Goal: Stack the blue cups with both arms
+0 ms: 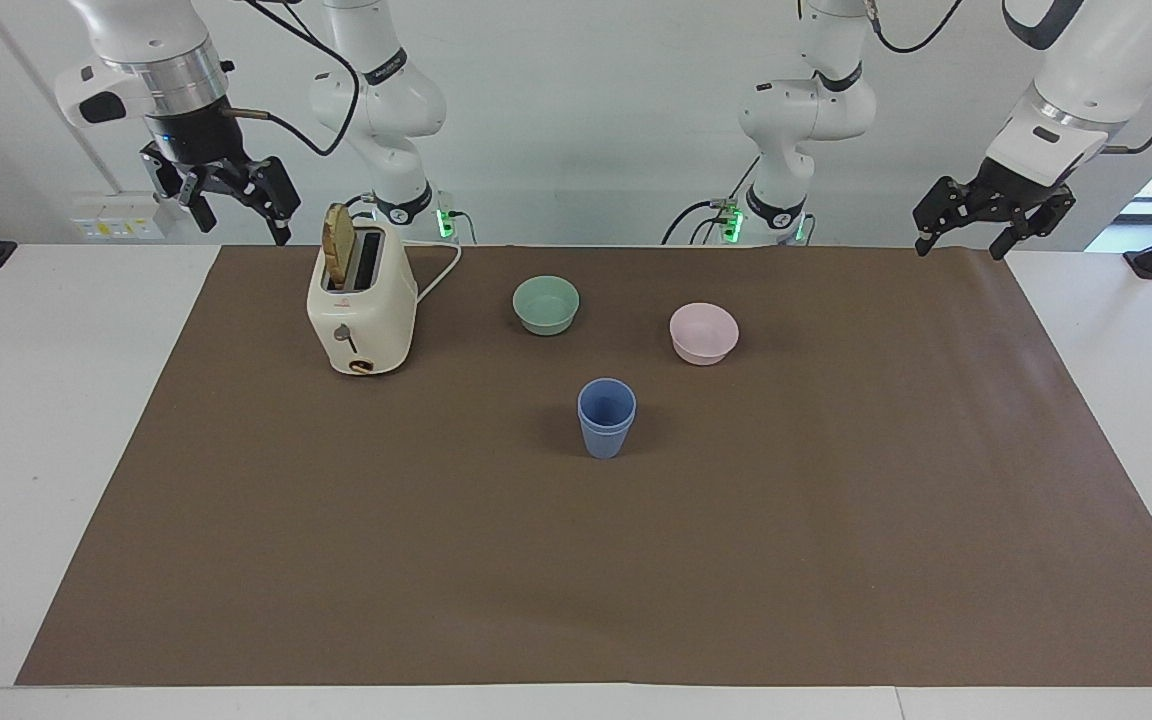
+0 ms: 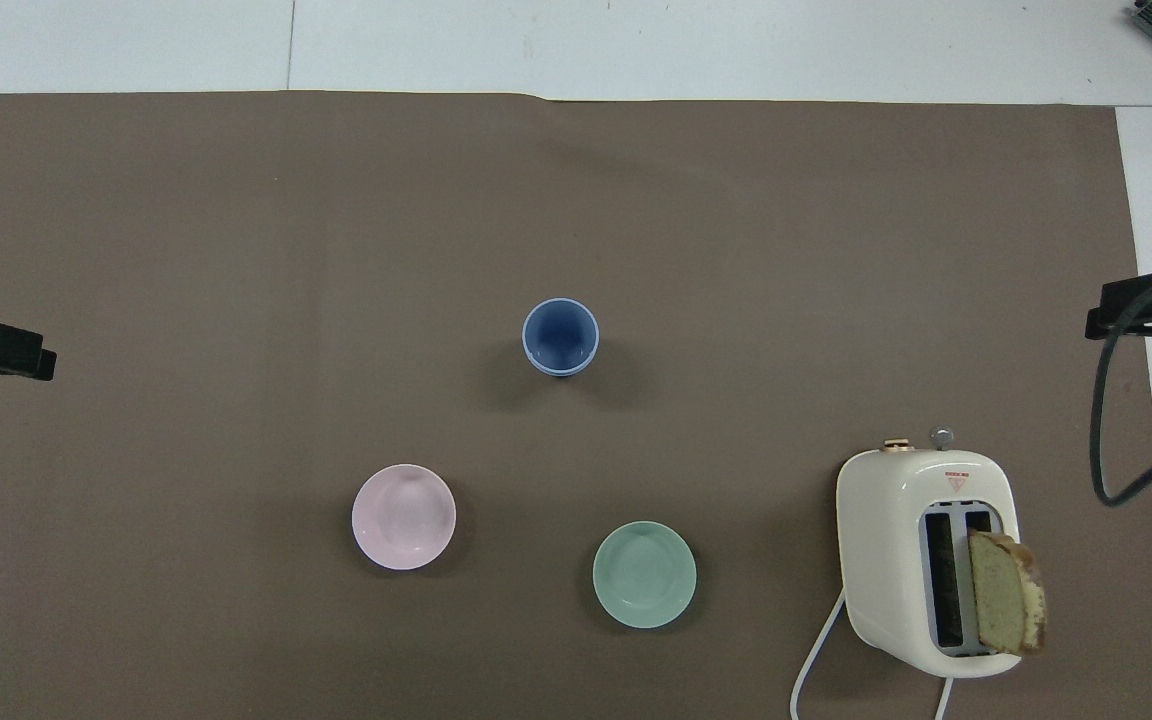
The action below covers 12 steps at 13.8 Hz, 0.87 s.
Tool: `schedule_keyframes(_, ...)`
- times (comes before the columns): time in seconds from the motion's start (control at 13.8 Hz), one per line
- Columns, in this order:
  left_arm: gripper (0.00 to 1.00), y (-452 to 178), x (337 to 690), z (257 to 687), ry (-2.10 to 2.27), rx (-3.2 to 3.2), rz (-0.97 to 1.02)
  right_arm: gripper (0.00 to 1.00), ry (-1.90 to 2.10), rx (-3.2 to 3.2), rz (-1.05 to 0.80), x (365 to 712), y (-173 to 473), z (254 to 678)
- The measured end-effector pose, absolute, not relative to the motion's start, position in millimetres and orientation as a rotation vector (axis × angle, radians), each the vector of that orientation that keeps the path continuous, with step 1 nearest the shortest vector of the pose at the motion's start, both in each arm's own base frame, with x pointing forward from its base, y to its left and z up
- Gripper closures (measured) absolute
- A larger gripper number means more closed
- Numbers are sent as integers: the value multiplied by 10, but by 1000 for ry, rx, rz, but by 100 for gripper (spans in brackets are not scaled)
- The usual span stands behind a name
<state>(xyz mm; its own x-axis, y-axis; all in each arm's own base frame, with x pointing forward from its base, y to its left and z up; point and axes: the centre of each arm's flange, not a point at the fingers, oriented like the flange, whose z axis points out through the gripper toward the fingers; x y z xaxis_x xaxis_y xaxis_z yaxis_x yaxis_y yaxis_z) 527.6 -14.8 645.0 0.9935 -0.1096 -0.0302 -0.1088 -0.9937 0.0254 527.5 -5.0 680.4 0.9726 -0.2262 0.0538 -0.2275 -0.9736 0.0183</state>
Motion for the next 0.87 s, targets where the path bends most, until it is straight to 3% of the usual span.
schedule_keyframes(0.87, 0, -148, 5276, 6450, -171, 3113, -49, 0, -278, 3106, 7, 5304, 197, 6848)
